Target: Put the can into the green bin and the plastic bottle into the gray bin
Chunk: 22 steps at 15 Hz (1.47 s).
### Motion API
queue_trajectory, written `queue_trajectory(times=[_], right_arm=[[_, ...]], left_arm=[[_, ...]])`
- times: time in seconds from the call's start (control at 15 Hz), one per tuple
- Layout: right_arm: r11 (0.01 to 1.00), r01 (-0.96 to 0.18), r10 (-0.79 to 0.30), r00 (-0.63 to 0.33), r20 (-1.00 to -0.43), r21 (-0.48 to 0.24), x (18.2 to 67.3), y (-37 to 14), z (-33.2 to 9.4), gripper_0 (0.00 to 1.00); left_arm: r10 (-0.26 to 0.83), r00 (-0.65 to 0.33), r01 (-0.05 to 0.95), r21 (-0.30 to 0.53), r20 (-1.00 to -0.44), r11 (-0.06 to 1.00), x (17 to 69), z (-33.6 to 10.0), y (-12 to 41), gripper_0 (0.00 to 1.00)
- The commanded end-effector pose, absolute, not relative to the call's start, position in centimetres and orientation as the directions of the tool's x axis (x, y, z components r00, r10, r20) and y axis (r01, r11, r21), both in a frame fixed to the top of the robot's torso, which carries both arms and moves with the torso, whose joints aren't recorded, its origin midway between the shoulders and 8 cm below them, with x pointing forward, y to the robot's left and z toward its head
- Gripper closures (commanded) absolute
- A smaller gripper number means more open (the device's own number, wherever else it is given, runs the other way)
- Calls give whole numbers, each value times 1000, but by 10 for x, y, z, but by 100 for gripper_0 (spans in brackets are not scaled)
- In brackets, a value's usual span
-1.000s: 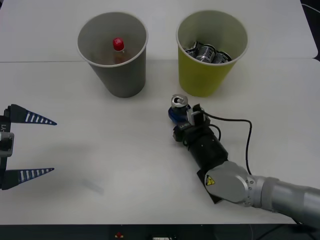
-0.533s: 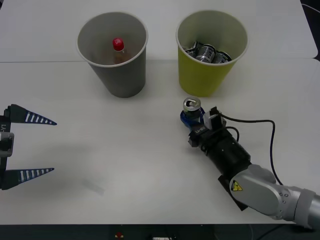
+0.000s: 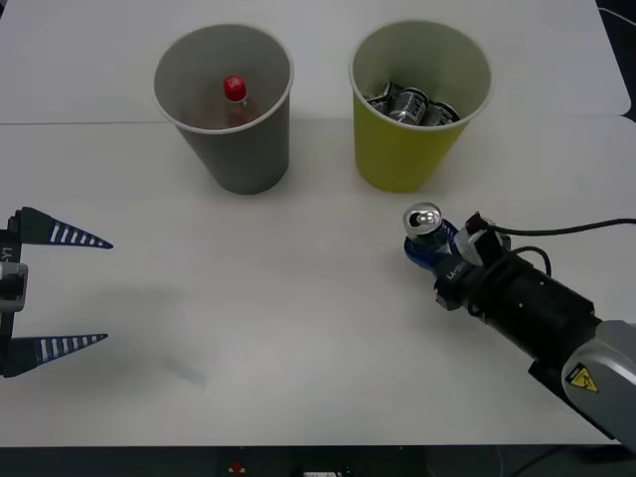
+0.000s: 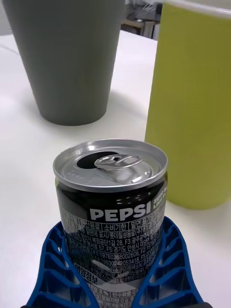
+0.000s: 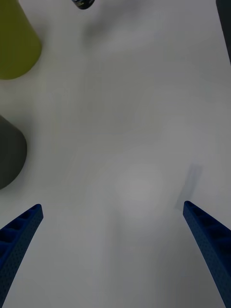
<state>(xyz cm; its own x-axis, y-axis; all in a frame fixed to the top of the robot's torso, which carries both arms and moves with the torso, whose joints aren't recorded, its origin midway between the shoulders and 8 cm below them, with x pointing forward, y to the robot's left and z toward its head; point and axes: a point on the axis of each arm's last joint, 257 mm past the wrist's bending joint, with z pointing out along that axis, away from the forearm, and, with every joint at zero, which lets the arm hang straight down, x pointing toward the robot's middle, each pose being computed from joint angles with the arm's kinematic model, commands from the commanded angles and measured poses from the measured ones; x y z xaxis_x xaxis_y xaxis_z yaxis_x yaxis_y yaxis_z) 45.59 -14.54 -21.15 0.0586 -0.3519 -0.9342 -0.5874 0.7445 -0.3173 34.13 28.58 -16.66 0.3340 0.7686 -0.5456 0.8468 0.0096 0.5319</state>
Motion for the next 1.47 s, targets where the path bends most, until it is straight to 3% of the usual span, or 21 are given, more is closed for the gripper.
queue_trajectory(times=[0.07, 0.2, 0.6, 1.07, 1.47], right_arm=[[707, -623, -413, 20, -911, -334, 437, -160, -190, 100], [689, -645, -438, -9, -899, -330, 426, -169, -177, 100], [691, -707, -365, -158, -917, -153, 400, -194, -130, 100], [753, -657, -286, -377, -881, 37, 399, -212, -77, 100], [751, -660, -354, -396, -847, -5, 436, -226, -38, 100]], left_arm=[[769, 334, 847, 532, -546, 10, 341, -167, 286, 0], [769, 334, 847, 532, -546, 10, 341, -167, 286, 0], [769, 334, 847, 532, -546, 10, 341, -167, 286, 0], [769, 334, 847, 532, -546, 10, 341, -167, 286, 0], [769, 334, 847, 532, -546, 10, 341, -167, 286, 0]])
